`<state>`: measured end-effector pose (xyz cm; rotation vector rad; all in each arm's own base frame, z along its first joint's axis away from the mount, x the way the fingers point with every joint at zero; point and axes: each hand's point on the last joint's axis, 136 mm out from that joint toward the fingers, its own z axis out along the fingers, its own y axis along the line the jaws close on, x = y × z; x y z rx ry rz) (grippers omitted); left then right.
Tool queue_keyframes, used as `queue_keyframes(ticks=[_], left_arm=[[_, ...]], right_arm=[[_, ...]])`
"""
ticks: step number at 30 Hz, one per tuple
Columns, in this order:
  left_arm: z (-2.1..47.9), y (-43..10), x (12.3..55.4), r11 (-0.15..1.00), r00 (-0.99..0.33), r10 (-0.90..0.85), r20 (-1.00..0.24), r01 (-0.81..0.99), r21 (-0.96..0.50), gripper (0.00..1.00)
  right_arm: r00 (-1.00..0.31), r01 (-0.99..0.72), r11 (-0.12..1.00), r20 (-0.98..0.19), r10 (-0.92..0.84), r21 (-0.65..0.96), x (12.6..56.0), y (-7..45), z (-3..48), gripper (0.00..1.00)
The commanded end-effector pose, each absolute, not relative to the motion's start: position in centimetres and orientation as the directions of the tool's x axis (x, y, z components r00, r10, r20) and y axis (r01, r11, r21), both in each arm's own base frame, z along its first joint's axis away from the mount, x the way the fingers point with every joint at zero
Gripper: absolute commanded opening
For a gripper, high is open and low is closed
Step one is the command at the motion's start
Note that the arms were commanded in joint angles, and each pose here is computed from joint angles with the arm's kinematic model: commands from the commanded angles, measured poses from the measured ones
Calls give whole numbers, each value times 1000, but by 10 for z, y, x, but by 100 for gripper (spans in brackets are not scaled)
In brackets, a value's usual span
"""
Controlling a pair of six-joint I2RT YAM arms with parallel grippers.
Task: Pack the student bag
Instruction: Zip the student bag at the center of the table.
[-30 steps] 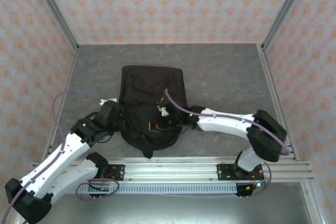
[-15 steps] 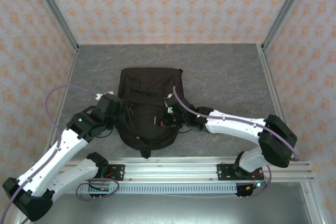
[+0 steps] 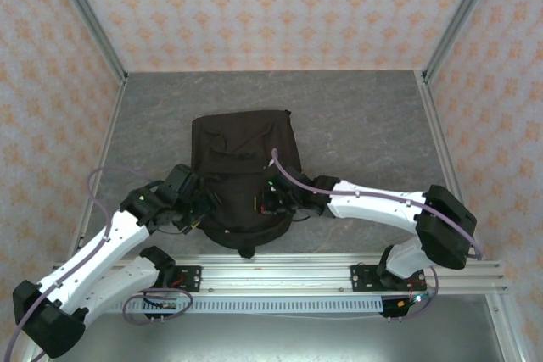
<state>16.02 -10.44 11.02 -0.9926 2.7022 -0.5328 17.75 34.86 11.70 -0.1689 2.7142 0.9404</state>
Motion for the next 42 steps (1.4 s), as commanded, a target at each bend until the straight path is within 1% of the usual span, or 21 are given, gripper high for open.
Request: queue_keyframes(ticks=[1,6,8,12,15,18,20,23,24,26,30,33,35,37,40,41,42], left_arm=[[115,-95,139,674,-717,-696,-24,-642,-366,70],[131,-87,125,622,-677,-735,-17,-665,-412,70],[129,-85,117,603,-662,-750,4,-685,-408,70],[123,-95,111,552,-640,-767,55,-700,-453,68],[114,-105,110,545,-642,-764,72,-701,-461,68],[107,-109,112,560,-646,-761,61,-701,-442,69],[101,-117,117,546,-642,-763,73,-702,-457,69],[93,-129,130,529,-633,-770,76,-701,-479,66],[92,-133,135,532,-637,-767,72,-694,-485,63],[94,-140,146,548,-649,-759,48,-677,-492,54],[105,-141,167,625,-685,-725,-74,-608,-489,25],[107,-136,176,652,-684,-714,-147,-575,-494,1],[110,-131,180,666,-680,-707,-194,-547,-507,0],[118,-123,187,690,-669,-689,-278,-489,-534,0],[136,-108,194,710,-601,-679,-422,-390,-587,0],[140,-105,196,708,-575,-681,-453,-359,-608,0],[143,-102,197,698,-545,-691,-475,-331,-635,0]], right_arm=[[-934,-217,813,-356,-13,540,185,334,130,0],[-922,-223,829,-387,-9,513,190,328,131,0],[-919,-219,835,-394,-3,504,191,327,130,0],[-919,-214,843,-395,-2,494,192,325,126,0],[-919,-212,847,-394,-3,488,192,324,124,0],[-921,-212,844,-391,-3,492,192,325,124,0],[-921,-211,839,-389,1,501,192,326,126,0],[-923,-212,829,-385,5,518,190,329,128,0],[-923,-212,826,-384,6,523,190,329,129,0],[-924,-211,827,-382,5,521,189,328,128,0],[-922,-206,832,-387,11,515,189,323,128,0],[-918,-208,831,-396,16,516,189,321,131,0],[-915,-210,828,-404,21,520,189,320,134,0],[-905,-213,826,-424,35,522,191,316,138,0],[-889,-226,803,-454,62,552,193,316,147,0],[-885,-231,790,-460,72,568,193,317,150,0],[-884,-241,770,-461,76,590,192,321,154,4]])
